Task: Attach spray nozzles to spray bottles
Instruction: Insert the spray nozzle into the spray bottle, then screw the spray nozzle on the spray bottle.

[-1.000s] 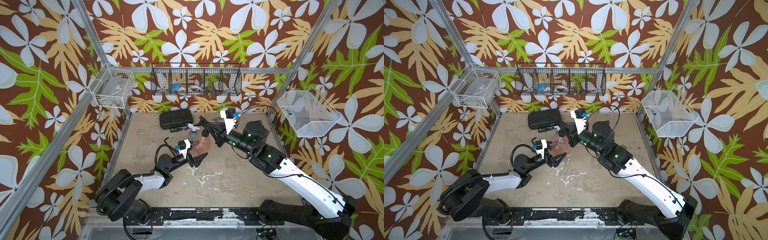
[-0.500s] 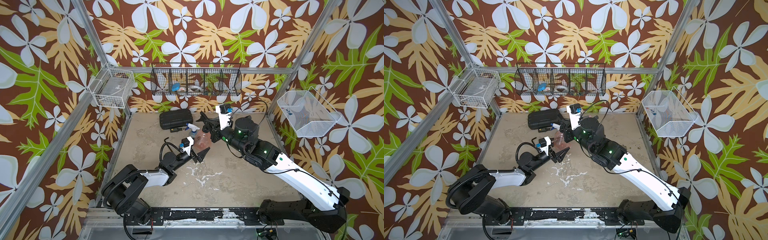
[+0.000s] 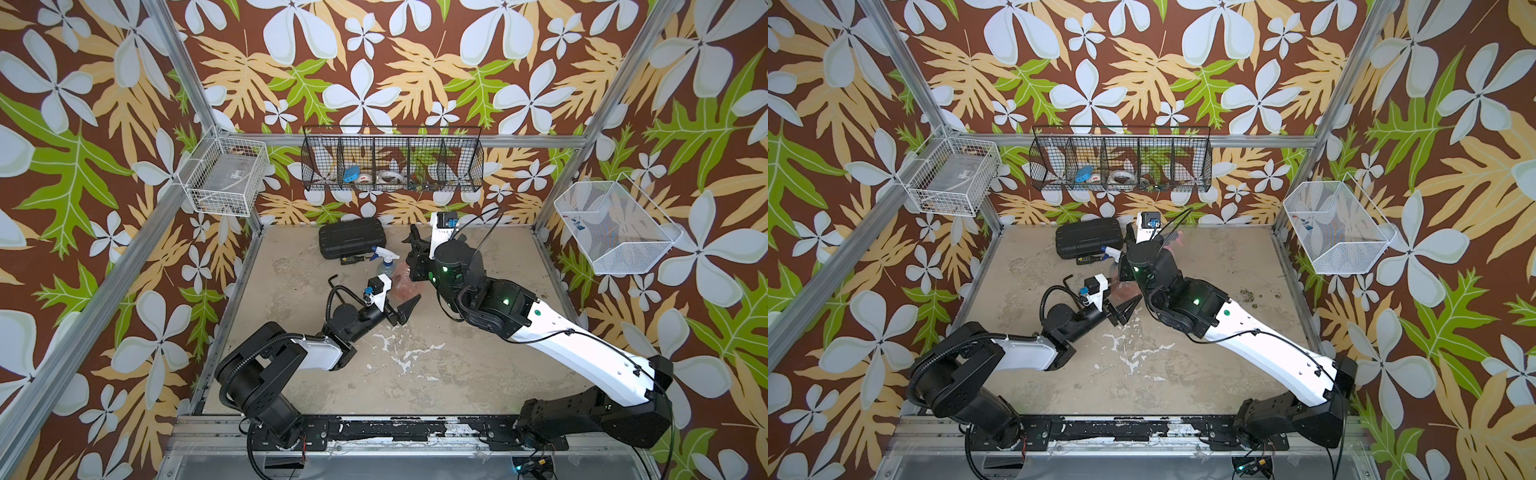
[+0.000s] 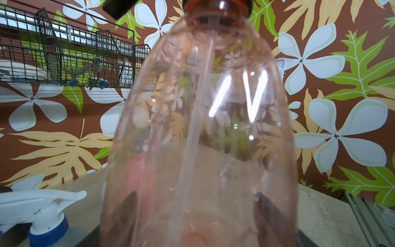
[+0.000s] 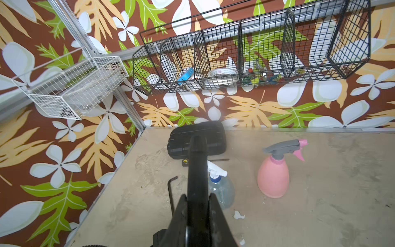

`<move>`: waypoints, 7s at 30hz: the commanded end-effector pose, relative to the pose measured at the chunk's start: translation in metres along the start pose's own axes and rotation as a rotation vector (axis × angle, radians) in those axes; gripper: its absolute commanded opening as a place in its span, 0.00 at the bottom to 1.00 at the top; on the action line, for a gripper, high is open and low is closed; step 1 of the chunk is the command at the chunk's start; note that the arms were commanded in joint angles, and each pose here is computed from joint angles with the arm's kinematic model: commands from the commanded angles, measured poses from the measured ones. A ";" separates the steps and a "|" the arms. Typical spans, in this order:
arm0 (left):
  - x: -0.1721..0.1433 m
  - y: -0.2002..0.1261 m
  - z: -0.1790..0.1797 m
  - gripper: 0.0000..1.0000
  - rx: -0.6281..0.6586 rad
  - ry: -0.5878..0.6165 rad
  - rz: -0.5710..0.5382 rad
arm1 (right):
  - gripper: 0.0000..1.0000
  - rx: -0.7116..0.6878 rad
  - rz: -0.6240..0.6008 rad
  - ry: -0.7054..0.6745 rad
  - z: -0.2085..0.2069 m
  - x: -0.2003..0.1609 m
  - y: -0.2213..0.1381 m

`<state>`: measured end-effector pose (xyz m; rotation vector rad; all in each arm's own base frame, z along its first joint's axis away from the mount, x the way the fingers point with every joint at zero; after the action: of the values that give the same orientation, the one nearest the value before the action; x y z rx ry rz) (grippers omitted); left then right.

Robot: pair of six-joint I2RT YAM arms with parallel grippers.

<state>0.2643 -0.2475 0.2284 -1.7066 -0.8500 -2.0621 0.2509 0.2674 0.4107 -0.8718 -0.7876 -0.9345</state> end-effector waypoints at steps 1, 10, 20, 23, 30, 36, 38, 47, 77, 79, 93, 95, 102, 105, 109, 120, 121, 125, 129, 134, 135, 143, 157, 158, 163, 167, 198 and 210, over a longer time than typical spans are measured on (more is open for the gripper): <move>0.051 -0.007 0.005 0.57 0.044 0.005 -0.285 | 0.00 -0.069 0.189 -0.116 -0.015 -0.035 -0.002; 0.045 -0.006 -0.003 0.57 0.003 0.019 -0.291 | 0.32 0.033 0.190 -0.110 -0.005 -0.027 -0.010; 0.034 -0.008 -0.005 0.57 -0.001 0.016 -0.262 | 0.68 0.294 0.143 -0.146 -0.003 -0.006 -0.056; 0.030 -0.009 -0.004 0.57 0.005 0.018 -0.251 | 0.70 0.329 0.129 -0.184 -0.006 0.003 -0.068; 0.028 -0.008 -0.005 0.56 -0.002 0.003 -0.242 | 0.70 0.420 0.146 -0.158 -0.013 0.024 -0.059; 0.027 -0.006 -0.005 0.56 -0.004 0.004 -0.229 | 0.66 0.486 0.219 -0.135 0.001 0.012 -0.045; 0.026 -0.006 -0.005 0.56 -0.007 0.004 -0.225 | 0.63 0.504 0.228 -0.127 0.006 0.009 -0.043; 0.022 0.000 -0.006 0.56 -0.020 0.004 -0.213 | 0.60 0.553 0.261 -0.121 0.028 -0.010 -0.037; 0.021 -0.008 -0.014 0.57 -0.115 -0.031 -0.219 | 0.80 0.732 0.352 -0.140 -0.020 0.015 -0.014; 0.021 -0.007 -0.013 0.57 -0.115 -0.030 -0.221 | 0.80 0.739 0.354 -0.150 -0.016 0.010 -0.020; 0.021 -0.006 -0.012 0.57 -0.102 -0.009 -0.202 | 0.76 0.541 0.295 -0.109 -0.028 -0.006 -0.031; 0.022 -0.006 -0.012 0.57 -0.098 -0.001 -0.198 | 0.75 0.418 0.238 -0.095 -0.041 -0.001 -0.029; 0.022 -0.005 -0.011 0.57 -0.093 -0.002 -0.196 | 0.73 0.485 0.221 -0.063 -0.038 0.006 -0.047; 0.022 -0.006 -0.011 0.57 -0.096 -0.004 -0.196 | 0.75 0.485 0.164 -0.081 -0.040 0.016 -0.057; 0.021 -0.008 -0.014 0.57 -0.116 -0.013 -0.191 | 0.80 0.551 0.141 -0.185 -0.029 0.028 -0.061; 0.029 -0.010 -0.026 0.58 -0.271 -0.069 -0.159 | 0.82 0.742 0.334 -0.385 -0.008 0.024 -0.022; 0.031 -0.010 -0.027 0.58 -0.289 -0.070 -0.153 | 0.79 0.758 0.351 -0.381 -0.007 0.022 -0.020; 0.036 -0.009 -0.027 0.58 -0.324 -0.082 -0.142 | 0.60 0.812 0.378 -0.349 -0.004 0.016 -0.020; 0.041 -0.009 -0.025 0.58 -0.331 -0.087 -0.148 | 0.41 0.823 0.364 -0.329 -0.005 0.015 -0.023; 0.041 -0.006 -0.023 0.58 -0.328 -0.084 -0.144 | 0.31 0.827 0.368 -0.319 -0.006 0.014 -0.027; 0.041 -0.006 -0.023 0.58 -0.326 -0.085 -0.143 | 0.30 0.826 0.366 -0.320 -0.006 0.014 -0.028; 0.053 -0.006 -0.015 0.57 -0.245 -0.061 -0.189 | 0.04 0.778 0.383 -0.328 -0.014 0.005 -0.023; 0.084 -0.003 0.014 0.56 0.103 0.004 -0.318 | 0.00 0.247 0.334 -0.099 -0.042 -0.039 0.023; 0.083 -0.003 0.016 0.56 0.140 0.019 -0.314 | 0.00 0.199 0.326 -0.075 -0.041 -0.041 0.023; 0.078 -0.002 0.020 0.57 0.299 0.048 -0.289 | 0.00 -0.044 0.277 0.032 -0.031 -0.060 0.023; 0.074 -0.003 0.018 0.57 0.321 0.047 -0.287 | 0.00 -0.141 0.237 0.035 -0.024 -0.069 0.024; 0.047 -0.018 -0.016 0.63 -0.238 -0.075 -0.217 | 0.82 0.644 0.163 -0.180 -0.017 0.070 -0.061; 0.041 -0.010 -0.019 0.62 -0.295 -0.110 -0.169 | 0.82 0.791 0.239 -0.157 -0.003 0.052 -0.039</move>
<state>0.2362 -0.2444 0.2596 -1.9322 -0.8034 -2.2894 0.2375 0.2271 0.4554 -0.4146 -1.0223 -0.3276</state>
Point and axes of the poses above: each gripper's point midway between its finger pads, its own y axis out along the fingers, its own z axis along the line the jaws close on, x = y × z, the point moved 7 cm from there along -y, back along the fingers, and after that the axes turned 12 degrees about y, right-handed, at the moved point
